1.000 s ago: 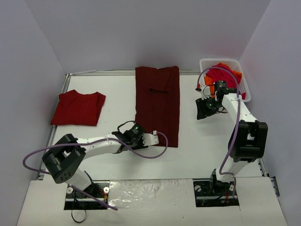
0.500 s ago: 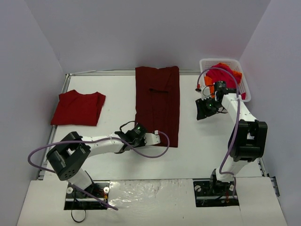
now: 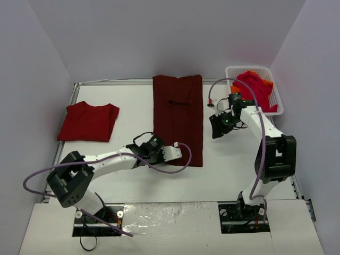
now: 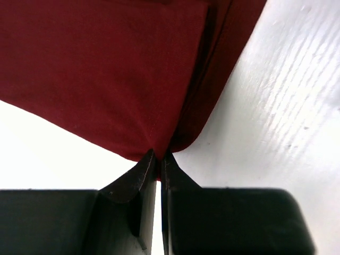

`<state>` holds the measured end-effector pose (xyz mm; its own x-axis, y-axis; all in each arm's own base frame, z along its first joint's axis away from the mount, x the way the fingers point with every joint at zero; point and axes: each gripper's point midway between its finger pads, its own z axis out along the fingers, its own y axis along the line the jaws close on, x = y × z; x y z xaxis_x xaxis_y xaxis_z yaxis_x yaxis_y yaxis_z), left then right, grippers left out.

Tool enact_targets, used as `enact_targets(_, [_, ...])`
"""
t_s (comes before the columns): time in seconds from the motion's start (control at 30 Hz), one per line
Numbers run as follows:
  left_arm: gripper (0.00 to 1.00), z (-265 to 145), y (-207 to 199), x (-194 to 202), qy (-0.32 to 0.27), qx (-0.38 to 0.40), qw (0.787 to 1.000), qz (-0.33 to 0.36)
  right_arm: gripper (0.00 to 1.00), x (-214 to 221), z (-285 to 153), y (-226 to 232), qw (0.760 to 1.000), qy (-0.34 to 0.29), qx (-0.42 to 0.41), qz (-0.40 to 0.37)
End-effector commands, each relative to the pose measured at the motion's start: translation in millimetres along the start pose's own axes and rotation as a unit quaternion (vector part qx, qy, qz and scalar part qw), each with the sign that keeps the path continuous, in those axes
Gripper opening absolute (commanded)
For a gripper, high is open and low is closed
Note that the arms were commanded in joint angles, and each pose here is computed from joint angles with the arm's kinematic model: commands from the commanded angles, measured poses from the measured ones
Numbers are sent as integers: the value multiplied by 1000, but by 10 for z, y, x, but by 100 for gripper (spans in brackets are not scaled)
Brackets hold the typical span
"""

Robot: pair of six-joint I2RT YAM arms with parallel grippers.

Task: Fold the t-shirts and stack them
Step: Grab the bottom of the folded rectangular tshirt with both arms

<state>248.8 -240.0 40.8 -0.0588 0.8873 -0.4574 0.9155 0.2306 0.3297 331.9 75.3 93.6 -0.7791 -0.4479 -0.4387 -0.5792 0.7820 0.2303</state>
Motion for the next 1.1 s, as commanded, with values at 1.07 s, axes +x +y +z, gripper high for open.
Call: enact_targets(1.07, [2,-113,118,-315,-49,197,963,-178,40,608,343,1062,927,55,-128,-347])
